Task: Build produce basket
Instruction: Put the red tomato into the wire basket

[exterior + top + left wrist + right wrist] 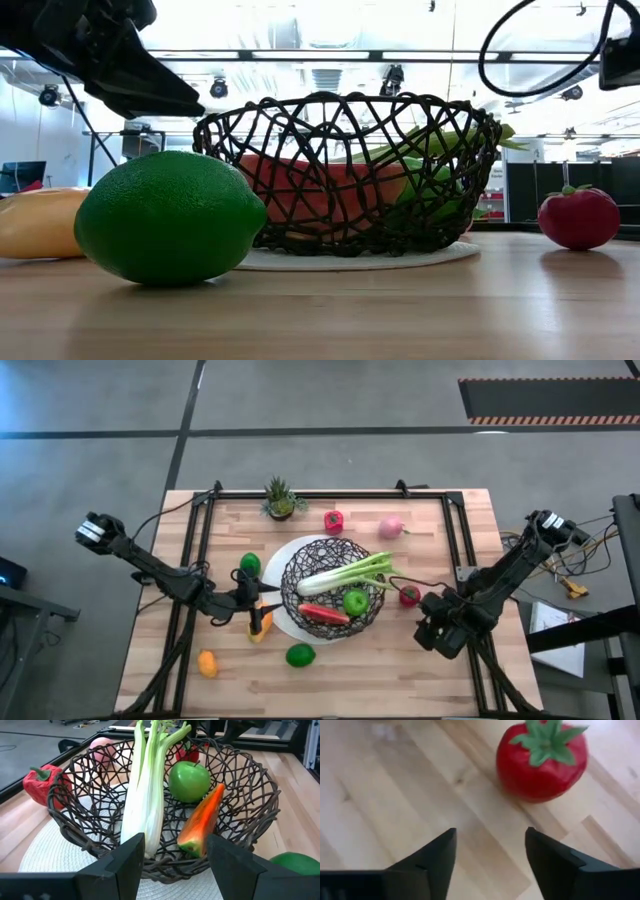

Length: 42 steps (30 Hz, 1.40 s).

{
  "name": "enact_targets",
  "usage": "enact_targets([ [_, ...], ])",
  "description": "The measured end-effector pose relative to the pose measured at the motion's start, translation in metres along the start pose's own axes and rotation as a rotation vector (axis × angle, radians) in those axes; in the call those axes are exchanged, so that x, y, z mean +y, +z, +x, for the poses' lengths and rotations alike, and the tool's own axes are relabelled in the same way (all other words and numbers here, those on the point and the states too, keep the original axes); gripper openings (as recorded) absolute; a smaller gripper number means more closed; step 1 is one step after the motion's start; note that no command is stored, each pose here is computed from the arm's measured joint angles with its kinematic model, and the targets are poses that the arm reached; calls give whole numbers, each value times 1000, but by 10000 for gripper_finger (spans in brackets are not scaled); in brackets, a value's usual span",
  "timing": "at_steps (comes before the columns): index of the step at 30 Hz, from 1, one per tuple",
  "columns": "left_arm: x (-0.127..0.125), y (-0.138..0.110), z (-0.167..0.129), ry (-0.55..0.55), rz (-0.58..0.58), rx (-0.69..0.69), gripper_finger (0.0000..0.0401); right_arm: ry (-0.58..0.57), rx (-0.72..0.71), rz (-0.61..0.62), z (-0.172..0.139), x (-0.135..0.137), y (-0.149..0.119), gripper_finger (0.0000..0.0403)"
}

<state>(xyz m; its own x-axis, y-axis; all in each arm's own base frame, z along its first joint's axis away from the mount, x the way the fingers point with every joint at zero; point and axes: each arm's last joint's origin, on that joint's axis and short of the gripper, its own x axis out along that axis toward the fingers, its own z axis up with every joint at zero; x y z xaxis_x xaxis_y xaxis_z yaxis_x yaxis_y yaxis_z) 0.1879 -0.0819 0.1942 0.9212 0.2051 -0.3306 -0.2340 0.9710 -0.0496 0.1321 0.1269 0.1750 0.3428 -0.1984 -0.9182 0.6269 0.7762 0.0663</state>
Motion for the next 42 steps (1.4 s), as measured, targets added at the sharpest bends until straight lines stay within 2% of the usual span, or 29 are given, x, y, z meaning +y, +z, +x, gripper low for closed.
enact_targets([
  [8, 0, 1, 0, -1, -5, -6, 196, -92, -113, -16, 15, -16, -1, 347],
  [12, 0, 1, 0, 0, -6, -6, 196, -133, -147, 2, 25, -24, -1, 380],
  [15, 0, 1, 0, -1, -6, -7, 196, -148, -177, 9, 31, -29, -1, 384],
  [20, 0, 1, 0, -1, -8, -9, 196, -142, -307, 20, 40, -34, 1, 384],
  [26, 0, 1, 0, -1, -8, -9, 196, -156, -407, -19, 43, -35, 4, 384],
  [33, 0, 1, 0, -1, -8, -9, 196, -133, -408, -46, 44, -31, 6, 384],
  [42, 0, 1, 0, -2, -9, -9, 196, -166, -396, -71, 46, -33, 12, 384],
])
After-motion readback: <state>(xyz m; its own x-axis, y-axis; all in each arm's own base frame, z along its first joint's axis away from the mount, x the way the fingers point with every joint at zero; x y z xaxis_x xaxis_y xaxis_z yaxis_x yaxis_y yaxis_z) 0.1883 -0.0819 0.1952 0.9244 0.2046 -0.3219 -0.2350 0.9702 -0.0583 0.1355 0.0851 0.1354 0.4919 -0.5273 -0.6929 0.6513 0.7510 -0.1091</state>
